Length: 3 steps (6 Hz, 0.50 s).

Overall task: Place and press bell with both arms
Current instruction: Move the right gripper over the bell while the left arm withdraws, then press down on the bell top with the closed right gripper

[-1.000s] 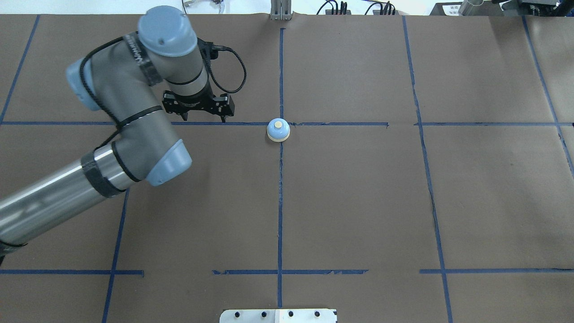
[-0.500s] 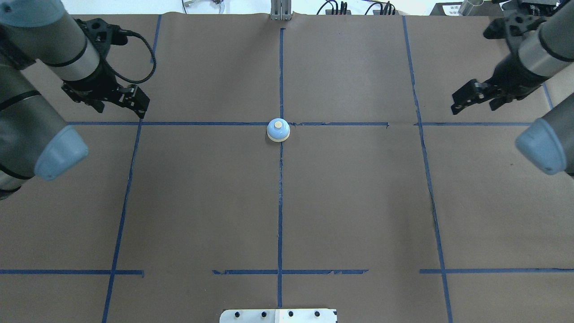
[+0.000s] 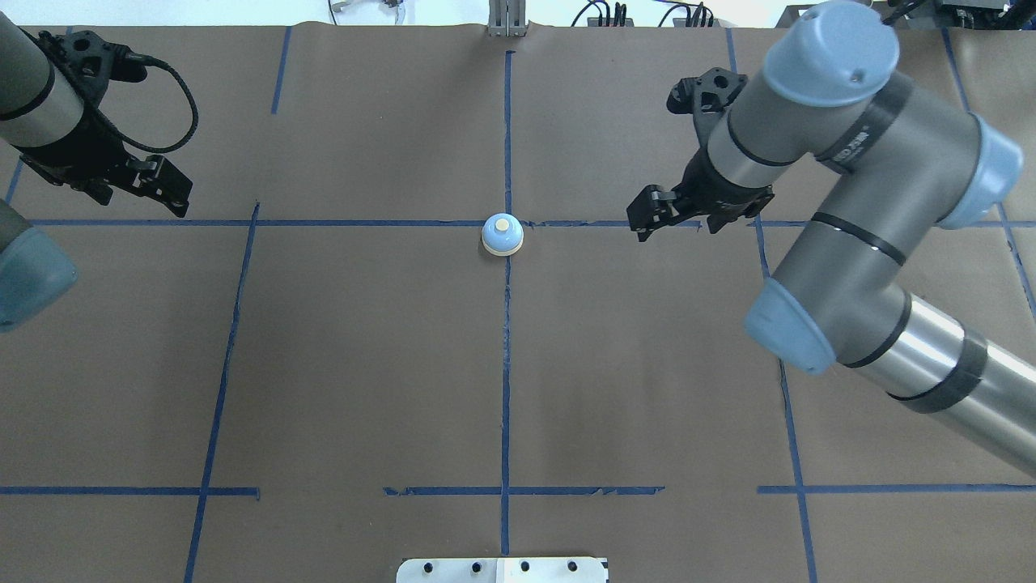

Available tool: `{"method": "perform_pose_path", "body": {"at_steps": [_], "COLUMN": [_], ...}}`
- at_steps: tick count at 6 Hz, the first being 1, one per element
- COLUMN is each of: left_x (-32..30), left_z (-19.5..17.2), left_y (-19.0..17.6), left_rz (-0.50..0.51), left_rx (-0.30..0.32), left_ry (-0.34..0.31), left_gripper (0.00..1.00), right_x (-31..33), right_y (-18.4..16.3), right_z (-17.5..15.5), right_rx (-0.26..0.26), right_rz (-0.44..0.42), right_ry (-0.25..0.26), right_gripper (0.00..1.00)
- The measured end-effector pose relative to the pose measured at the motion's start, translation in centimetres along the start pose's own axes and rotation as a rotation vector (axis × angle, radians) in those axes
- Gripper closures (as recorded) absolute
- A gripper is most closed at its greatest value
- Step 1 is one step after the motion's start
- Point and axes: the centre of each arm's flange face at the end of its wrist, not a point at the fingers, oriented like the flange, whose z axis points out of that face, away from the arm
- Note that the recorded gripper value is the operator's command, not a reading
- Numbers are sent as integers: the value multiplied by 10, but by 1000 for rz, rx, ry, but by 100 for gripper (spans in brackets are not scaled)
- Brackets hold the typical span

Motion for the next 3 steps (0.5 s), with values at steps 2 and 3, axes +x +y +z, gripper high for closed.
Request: {"method": "perform_pose_path", "body": {"at_steps": [2,3], "left_x": [-3,-3], "left_z": [2,2], "left_y": [1,1], "left_rz": [-12,-36], "left_rx": [-1,-1], "left_ry": [-1,1], "left_gripper": [0,0], "right_x": [-101,-141], "right_y": [-24,-49], "right_z": [39,58], "right_rx": [-6,-19], "right_rz": [78,103], "right_ry": [35,53], "right_gripper": [67,88]}}
